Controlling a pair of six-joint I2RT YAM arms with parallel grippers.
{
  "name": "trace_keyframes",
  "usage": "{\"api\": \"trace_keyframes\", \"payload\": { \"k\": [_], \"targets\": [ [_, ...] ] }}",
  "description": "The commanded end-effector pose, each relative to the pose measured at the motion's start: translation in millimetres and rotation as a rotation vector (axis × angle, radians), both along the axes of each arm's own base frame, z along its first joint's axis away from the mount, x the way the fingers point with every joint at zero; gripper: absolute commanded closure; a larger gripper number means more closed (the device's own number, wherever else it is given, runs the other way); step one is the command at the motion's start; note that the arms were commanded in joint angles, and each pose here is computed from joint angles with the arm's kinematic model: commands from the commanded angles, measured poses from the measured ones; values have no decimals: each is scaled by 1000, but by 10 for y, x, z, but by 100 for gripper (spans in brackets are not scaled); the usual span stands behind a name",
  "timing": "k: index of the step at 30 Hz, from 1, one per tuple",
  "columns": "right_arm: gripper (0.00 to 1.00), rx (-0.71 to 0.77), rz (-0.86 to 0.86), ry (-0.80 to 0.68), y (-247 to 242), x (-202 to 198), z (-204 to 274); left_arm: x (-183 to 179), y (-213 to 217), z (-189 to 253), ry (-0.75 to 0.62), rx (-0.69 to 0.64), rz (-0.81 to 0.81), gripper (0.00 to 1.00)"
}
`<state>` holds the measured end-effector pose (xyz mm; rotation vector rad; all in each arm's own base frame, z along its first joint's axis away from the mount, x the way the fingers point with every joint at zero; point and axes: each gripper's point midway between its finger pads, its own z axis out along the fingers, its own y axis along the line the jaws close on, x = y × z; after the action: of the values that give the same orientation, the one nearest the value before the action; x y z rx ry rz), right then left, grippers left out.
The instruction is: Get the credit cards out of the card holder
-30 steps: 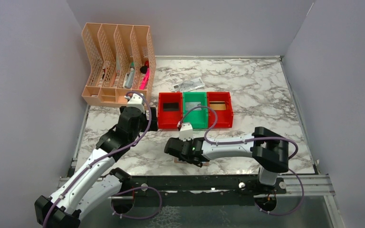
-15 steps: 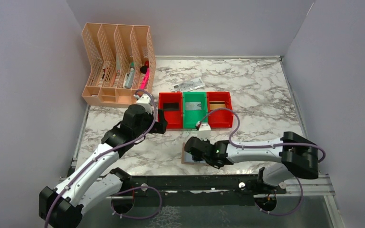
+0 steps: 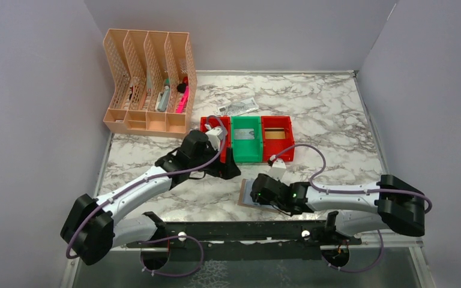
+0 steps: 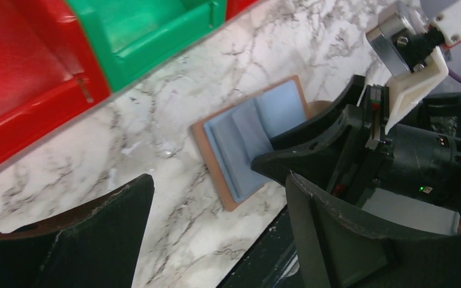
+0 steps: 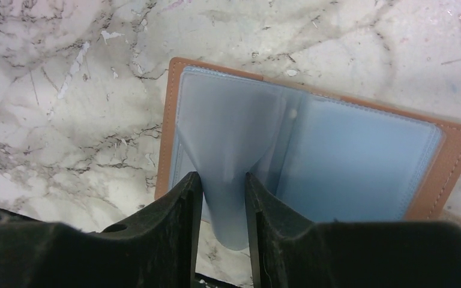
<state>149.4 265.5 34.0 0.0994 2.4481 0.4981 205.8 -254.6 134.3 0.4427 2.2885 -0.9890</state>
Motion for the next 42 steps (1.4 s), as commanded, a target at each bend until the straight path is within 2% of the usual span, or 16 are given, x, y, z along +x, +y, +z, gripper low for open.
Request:
{"api": "trace_keyframes", "payload": {
  "k": [1, 6, 20, 26, 29, 35, 40, 42],
  "targets": [
    [62, 30, -81, 7, -164, -7, 11, -147, -426, 104, -7, -81, -103, 17],
    [59, 33, -122, -3, -344, -27, 10, -232, -698, -60, 43, -82, -137, 19],
    [57, 67, -213, 12, -732, -135, -46, -405, -1431, -325, 148, -114, -223, 19],
    [55, 77, -223, 7, -802, -152, -49, -459, -1669, -380, 168, -102, -262, 23],
    [55, 77, -228, 6, -831, -157, -56, -517, -1728, -570, 206, -61, -281, 27],
    [55, 82, -242, 7, -875, -165, -68, -528, -1745, -738, 235, -16, -254, 44],
    [54, 102, -240, -3, -865, -155, -33, -520, -1737, -724, 216, -4, -267, 73],
    [50, 104, -220, -13, -833, -146, 7, -500, -1692, -740, 202, 23, -257, 82]
  ]
}}
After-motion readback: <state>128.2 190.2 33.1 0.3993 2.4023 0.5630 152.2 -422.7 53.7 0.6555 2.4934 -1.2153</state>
